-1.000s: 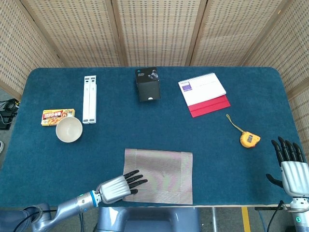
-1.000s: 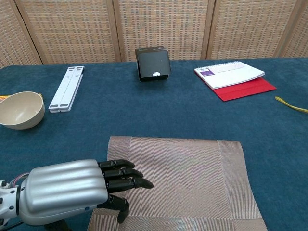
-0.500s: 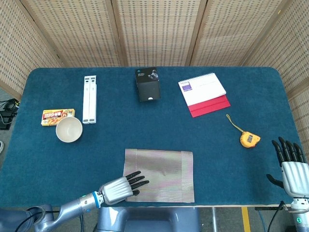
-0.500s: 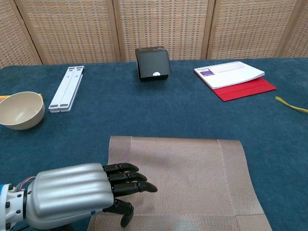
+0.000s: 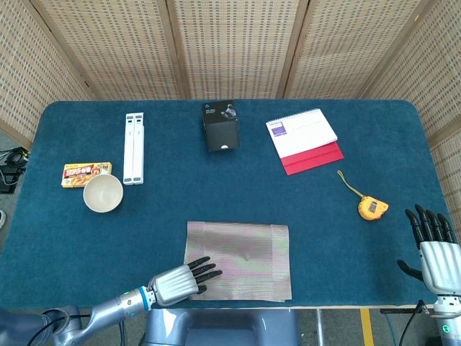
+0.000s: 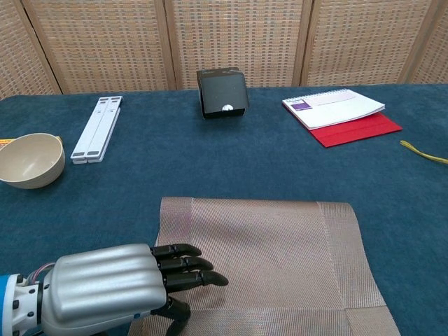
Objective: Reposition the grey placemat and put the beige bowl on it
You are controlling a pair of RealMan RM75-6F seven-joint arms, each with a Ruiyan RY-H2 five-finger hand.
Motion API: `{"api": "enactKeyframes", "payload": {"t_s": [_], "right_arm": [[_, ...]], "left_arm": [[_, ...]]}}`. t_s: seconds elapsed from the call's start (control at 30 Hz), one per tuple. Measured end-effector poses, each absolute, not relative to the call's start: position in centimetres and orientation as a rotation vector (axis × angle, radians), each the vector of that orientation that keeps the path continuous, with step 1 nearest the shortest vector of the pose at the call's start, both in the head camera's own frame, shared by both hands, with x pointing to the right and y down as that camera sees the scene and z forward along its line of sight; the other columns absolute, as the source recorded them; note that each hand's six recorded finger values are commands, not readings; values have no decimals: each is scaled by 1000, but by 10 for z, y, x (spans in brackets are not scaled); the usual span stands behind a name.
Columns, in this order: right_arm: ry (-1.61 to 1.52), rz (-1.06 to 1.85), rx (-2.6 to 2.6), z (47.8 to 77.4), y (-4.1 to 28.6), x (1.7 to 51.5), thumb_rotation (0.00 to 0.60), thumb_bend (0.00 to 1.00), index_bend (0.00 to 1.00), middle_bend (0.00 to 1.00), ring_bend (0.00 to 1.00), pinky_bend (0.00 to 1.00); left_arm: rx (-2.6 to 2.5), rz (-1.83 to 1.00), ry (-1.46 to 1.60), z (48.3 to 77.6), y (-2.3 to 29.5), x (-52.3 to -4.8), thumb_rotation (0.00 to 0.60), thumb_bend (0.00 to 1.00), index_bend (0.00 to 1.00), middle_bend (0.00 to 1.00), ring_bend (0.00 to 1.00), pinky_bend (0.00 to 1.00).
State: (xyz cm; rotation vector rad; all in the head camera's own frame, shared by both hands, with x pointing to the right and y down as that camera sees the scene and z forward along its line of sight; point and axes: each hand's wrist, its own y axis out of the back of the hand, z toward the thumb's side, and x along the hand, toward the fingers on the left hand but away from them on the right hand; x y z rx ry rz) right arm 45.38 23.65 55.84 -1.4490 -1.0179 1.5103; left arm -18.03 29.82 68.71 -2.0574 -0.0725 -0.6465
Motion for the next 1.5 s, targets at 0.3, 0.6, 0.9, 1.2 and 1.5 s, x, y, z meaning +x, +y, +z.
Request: {"api": "enactKeyframes", "payload": {"t_s": [0.3,0.6,0.9,1.2,1.5], "right_arm": [[-1017,1510,-1451,558,237,454,600,0,0,0,0,0],[-1019,1508,-1452,558,237,454,600,0,0,0,0,0],[-1019,1506,-1454,558,237,453,600,0,0,0,0,0],[-1013,1506,-1452,558,237,452,600,0,0,0,0,0],[-1011,1519,-1442,559,236,454,600,0,0,0,0,0]], "left_arm": [[-2053,-653,-72,689,299,-181,600,478,515,0,0,0],[-2061,-651,-55,689,297,-178,600,515,687,0,0,0],[-2091,-652,27,685,284,-169,600,530,743,0,0,0],[-2113,-692,293,667,212,-147,600,549,748,0,0,0],[-2124,-841,557,660,109,-132,600,557,751,0,0,0]]}}
